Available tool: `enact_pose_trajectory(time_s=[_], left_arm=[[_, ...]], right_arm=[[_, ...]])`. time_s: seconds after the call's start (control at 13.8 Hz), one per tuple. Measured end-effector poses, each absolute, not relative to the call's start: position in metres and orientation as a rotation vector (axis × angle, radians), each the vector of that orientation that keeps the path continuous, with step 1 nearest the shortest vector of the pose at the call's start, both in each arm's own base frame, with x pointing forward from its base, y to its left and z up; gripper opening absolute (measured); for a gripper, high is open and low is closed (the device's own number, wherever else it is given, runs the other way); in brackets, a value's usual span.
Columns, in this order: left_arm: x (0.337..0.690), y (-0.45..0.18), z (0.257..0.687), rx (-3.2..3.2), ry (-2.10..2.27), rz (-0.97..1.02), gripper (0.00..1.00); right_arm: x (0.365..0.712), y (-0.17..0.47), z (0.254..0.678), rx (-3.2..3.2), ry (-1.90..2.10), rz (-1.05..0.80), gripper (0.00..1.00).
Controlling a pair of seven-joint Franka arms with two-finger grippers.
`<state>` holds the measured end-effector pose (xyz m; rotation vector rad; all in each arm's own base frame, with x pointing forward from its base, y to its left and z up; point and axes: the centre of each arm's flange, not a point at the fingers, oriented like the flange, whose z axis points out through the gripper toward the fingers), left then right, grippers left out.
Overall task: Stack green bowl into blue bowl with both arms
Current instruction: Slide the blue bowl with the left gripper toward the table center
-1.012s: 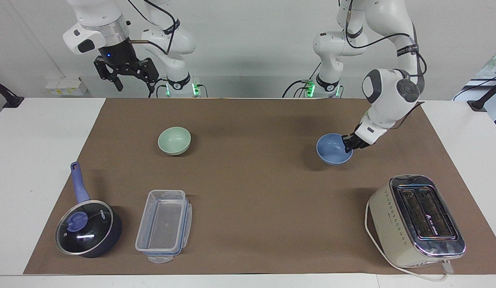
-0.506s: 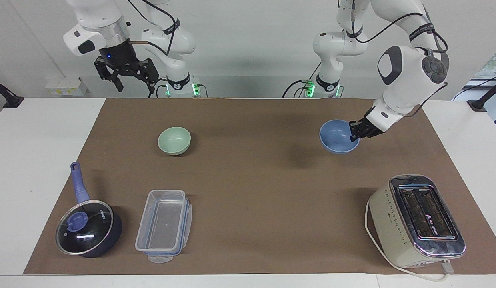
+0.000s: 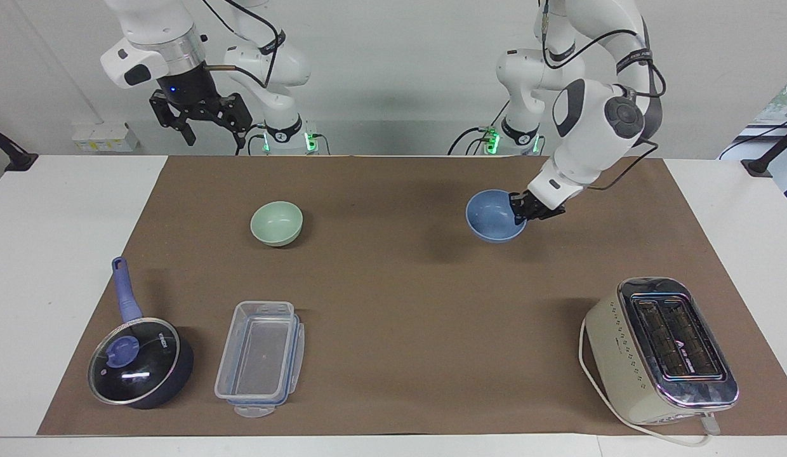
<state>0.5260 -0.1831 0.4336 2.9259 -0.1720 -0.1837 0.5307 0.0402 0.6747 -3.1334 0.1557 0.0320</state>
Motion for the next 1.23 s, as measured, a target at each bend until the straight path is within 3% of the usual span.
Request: enact_pose_trajectory(time_s=[0.51, 1.16, 1.23], left_arm=[[0.481, -0.258, 0.372, 2.899, -0.163, -0.159, 0.06], [0.439, -0.287, 0.326, 2.875, -0.148, -0.103, 0.07], [0.439, -0.287, 0.325, 2.875, -0.147, -0.099, 0.15]], right_arm=[[0.531, 0.040, 0.674, -3.133, 0.156, 0.033, 1.00], [0.529, 0.040, 0.672, -3.136, 0.138, 0.042, 1.00], [0.529, 0.040, 0.672, -3.136, 0.138, 0.042, 1.00]])
